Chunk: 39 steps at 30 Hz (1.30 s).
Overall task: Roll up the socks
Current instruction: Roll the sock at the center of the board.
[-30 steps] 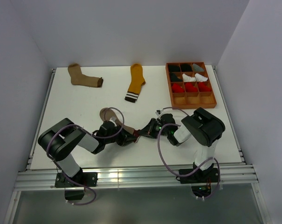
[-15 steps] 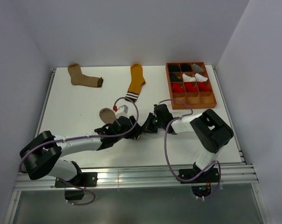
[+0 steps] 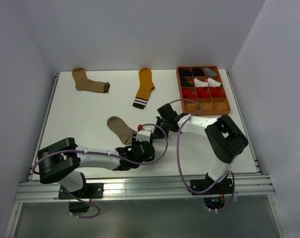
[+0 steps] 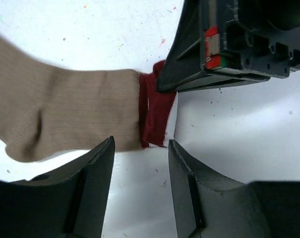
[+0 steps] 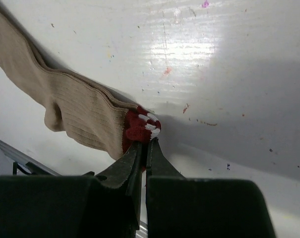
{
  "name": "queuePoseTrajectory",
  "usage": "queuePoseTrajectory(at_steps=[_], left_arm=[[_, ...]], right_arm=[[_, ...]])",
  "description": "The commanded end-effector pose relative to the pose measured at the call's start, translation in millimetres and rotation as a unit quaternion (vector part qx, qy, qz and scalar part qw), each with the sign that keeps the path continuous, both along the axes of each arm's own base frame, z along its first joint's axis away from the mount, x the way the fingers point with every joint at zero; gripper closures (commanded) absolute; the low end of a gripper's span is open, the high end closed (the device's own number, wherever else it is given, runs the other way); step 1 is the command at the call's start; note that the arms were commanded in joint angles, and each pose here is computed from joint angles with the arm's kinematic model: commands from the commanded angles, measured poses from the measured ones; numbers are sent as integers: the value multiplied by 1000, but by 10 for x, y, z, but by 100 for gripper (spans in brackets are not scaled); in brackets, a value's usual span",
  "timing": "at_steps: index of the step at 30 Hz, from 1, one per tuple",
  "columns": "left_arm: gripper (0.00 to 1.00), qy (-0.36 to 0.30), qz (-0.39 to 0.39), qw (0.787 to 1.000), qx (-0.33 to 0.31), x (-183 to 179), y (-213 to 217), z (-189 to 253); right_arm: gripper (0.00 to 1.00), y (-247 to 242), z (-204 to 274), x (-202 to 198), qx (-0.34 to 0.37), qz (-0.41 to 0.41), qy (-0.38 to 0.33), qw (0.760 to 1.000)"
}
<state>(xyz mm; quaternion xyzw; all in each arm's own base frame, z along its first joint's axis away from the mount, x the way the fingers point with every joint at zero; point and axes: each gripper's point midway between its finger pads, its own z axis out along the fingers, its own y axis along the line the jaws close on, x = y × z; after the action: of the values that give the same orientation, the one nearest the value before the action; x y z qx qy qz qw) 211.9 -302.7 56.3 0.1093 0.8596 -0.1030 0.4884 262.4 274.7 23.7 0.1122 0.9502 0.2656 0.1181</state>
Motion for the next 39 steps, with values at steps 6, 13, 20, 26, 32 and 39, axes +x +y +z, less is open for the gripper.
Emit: queuePoseTrajectory(at_steps=[6,13,20,26,32,39], left_arm=[[47,-84,-33,996,10,87,-332,364],[48,-76,-55,995,16,61,-452,247],[51,-60,-38,996,56,81,-418,-66],[60,-41,-19,995,83,78,-353,-216],[72,-7,-7,995,103,40,-286,-410],[100,25,1,996,80,14,-222,-440]], right_arm=[[100,6,-33,-79,-37,12,21,999],[100,26,-56,-97,-43,18,31,998],[100,30,-88,-113,-48,20,40,998],[100,35,-77,-132,-47,23,43,998],[100,62,-31,-111,-42,27,40,998],[95,186,98,-80,14,27,13,999]])
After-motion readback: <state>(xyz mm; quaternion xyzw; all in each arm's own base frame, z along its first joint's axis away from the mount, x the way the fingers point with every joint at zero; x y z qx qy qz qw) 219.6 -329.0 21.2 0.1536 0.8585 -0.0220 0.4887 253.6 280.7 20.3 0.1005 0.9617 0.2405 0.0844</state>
